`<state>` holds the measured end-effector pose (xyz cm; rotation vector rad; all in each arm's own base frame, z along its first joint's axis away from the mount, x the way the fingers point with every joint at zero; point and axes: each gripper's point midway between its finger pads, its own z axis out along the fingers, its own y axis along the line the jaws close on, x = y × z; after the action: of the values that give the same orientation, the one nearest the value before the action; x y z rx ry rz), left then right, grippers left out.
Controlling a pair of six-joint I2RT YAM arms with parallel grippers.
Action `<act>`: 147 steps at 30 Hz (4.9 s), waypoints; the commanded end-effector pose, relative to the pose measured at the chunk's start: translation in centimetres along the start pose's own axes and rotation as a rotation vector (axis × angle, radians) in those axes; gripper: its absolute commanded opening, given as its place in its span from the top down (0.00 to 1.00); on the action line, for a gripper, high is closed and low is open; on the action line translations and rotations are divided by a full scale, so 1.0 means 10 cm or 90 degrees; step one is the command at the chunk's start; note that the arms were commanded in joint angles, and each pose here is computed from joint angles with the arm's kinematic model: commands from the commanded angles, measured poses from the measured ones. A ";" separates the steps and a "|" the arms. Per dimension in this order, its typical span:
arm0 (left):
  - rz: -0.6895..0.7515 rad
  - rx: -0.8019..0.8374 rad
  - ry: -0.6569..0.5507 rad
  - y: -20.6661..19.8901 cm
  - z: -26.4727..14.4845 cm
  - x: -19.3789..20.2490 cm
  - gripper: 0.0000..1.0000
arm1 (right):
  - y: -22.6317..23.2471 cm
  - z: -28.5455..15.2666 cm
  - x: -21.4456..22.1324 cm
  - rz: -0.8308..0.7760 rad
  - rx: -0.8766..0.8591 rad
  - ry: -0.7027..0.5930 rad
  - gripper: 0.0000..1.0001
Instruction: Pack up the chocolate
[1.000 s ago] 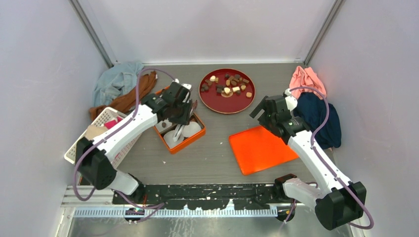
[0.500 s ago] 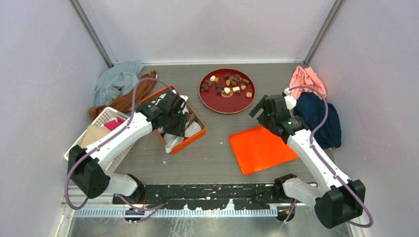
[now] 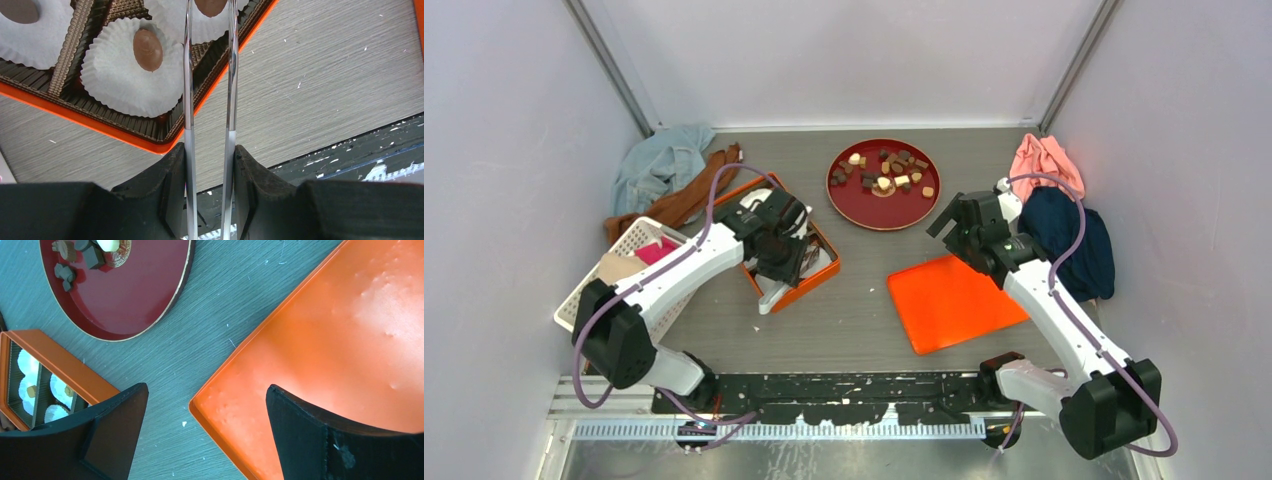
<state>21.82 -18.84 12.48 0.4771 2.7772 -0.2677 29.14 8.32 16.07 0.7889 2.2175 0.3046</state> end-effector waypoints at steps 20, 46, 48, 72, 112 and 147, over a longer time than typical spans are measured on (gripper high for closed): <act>0.015 -0.004 -0.015 0.01 -0.07 -0.05 0.58 | 0.14 0.00 -0.11 0.014 -0.026 -0.019 0.07; 0.040 0.081 -0.192 -0.35 -0.77 -0.62 1.00 | 0.14 -0.04 -0.14 0.016 -0.027 -0.026 0.07; 0.046 0.093 -0.195 -0.40 -0.77 -0.65 1.00 | 0.14 -0.05 -0.15 0.017 -0.027 -0.028 0.07; 0.037 0.162 -0.256 -1.20 0.27 -0.56 1.00 | 0.15 -0.15 -0.28 0.011 -0.019 -0.050 0.07; 0.038 0.098 -0.298 -1.03 -0.22 -0.68 0.31 | -0.06 -0.07 1.08 -0.144 -0.069 0.142 0.04; -0.223 0.042 -0.302 0.59 -0.64 -1.08 0.31 | 0.05 -0.18 1.32 -0.332 0.059 0.119 0.99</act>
<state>31.15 -15.52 18.37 -0.0795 2.4076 -0.4239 19.37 17.83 4.04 0.1560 2.6570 0.0338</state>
